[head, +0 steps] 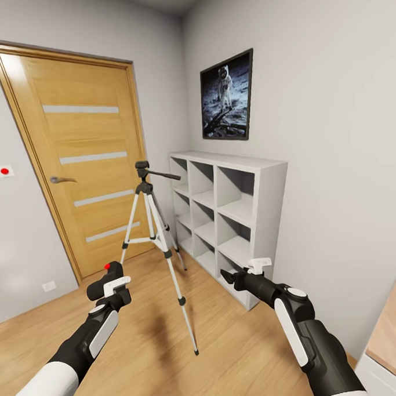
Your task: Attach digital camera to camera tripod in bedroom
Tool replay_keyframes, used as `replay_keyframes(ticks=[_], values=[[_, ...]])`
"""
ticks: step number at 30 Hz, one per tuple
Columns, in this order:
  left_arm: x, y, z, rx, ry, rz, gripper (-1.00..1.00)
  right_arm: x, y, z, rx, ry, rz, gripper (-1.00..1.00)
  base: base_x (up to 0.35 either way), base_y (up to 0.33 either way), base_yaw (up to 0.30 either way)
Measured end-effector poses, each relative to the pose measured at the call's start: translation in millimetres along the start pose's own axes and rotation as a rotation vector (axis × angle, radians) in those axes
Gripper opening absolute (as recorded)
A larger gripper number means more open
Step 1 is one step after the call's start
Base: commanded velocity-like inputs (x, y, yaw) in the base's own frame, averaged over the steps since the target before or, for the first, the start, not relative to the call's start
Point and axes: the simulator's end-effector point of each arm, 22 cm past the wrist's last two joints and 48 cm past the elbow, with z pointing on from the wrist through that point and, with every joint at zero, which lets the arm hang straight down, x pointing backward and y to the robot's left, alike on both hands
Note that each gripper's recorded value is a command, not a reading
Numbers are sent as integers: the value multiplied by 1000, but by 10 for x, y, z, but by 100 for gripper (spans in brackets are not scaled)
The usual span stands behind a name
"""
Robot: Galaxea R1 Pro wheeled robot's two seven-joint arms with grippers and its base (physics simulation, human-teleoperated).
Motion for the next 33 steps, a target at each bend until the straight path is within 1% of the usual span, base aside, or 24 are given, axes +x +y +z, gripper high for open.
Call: replay_keyframes(ticks=[11, 14, 18, 27, 33], values=[[1, 15, -4, -2, 4, -11, -100, -14, -5, -6, 3, 1, -2, 100, 0, 0, 0], [2, 13, -4, -1, 5, -13, -100, -1, -4, -6, 3, 7, 7, 100, 0, 0, 14], [8, 22, -4, -5, 6, -15, -100, 9, -1, -4, 3, 11, 10, 100, 0, 0, 174], [82, 101, 12, -25, 21, -11, -100, 11, 0, -5, 1, 12, 6, 100, 0, 0, 266], [90, 111, 15, -27, 23, -11, -100, -15, 10, -6, -4, 0, 7, 100, 0, 0, 58]])
